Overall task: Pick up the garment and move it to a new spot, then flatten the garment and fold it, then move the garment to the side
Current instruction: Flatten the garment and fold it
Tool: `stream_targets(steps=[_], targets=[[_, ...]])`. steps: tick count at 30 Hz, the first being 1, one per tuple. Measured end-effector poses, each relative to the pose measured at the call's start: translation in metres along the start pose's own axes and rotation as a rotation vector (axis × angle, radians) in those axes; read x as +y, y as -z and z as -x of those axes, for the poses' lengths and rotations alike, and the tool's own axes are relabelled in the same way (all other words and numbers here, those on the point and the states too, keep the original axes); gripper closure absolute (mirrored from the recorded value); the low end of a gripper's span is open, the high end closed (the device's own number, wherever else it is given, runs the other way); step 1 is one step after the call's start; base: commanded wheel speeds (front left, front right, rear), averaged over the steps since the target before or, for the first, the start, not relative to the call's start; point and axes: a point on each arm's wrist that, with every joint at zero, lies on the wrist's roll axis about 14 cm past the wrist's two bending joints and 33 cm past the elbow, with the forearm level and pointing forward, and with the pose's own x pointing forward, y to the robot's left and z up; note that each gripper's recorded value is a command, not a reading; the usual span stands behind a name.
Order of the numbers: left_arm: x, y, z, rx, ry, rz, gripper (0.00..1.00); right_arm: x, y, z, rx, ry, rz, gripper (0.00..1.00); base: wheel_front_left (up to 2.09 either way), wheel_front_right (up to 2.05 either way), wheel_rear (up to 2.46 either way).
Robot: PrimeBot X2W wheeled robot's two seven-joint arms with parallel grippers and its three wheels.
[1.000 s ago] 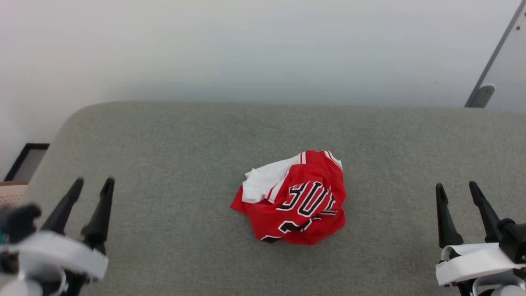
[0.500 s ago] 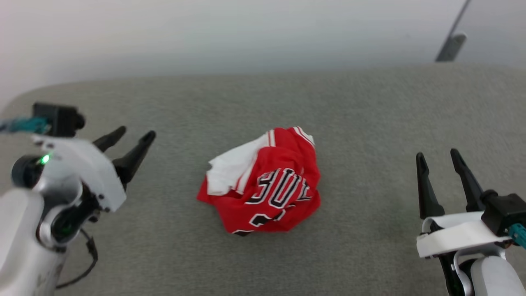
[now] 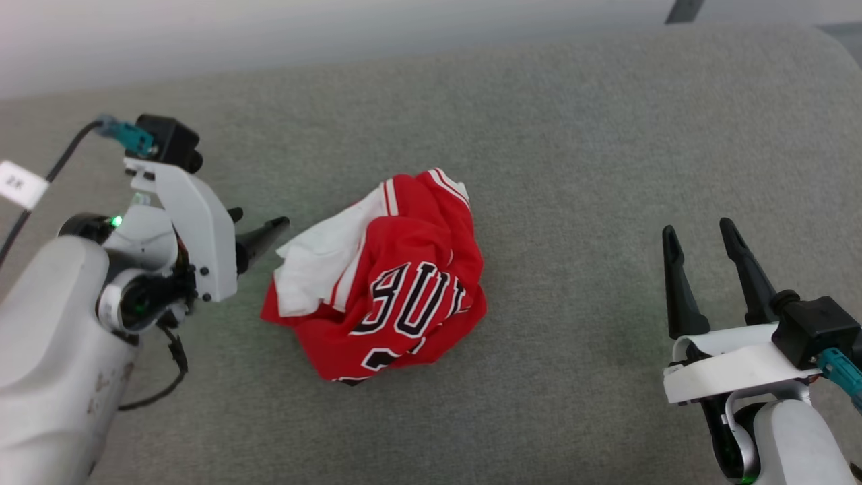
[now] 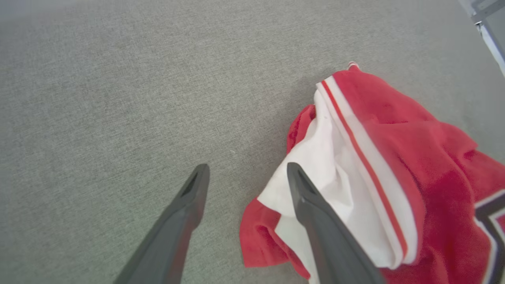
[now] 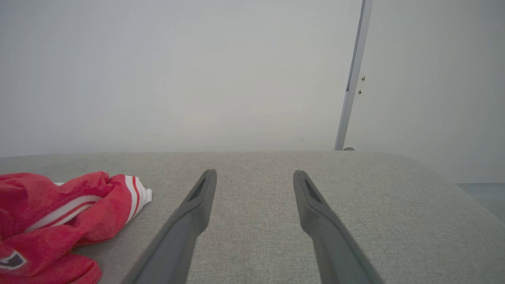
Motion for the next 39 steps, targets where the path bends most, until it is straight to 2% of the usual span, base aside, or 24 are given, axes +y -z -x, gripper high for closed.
stream_targets(steps=[9, 15, 20, 31, 39], targets=[[0.004, 0.032, -0.039, 0.187, 0.006, 0.002, 0.00, -0.009, 0.016, -0.001, 0.043, 0.027, 0.008, 0.00, 0.00, 0.00, 0.00], [0.001, 0.040, -0.050, 0.243, 0.020, -0.005, 0.00, -0.013, 0.022, 0.000, 0.060, 0.040, 0.013, 0.00, 0.00, 0.00, 0.00], [-0.006, 0.040, -0.047, 0.260, 0.041, -0.019, 0.00, -0.012, 0.021, -0.001, 0.058, 0.036, 0.018, 0.00, 0.00, 0.00, 0.00], [-0.009, 0.001, -0.022, 0.198, 0.019, -0.090, 0.00, -0.006, 0.020, -0.002, 0.053, 0.021, 0.007, 0.00, 0.00, 0.00, 0.00], [-0.030, 0.015, -0.007, 0.296, 0.028, -0.116, 0.00, -0.002, 0.020, -0.003, 0.053, 0.012, 0.003, 0.00, 0.00, 0.00, 0.00]])
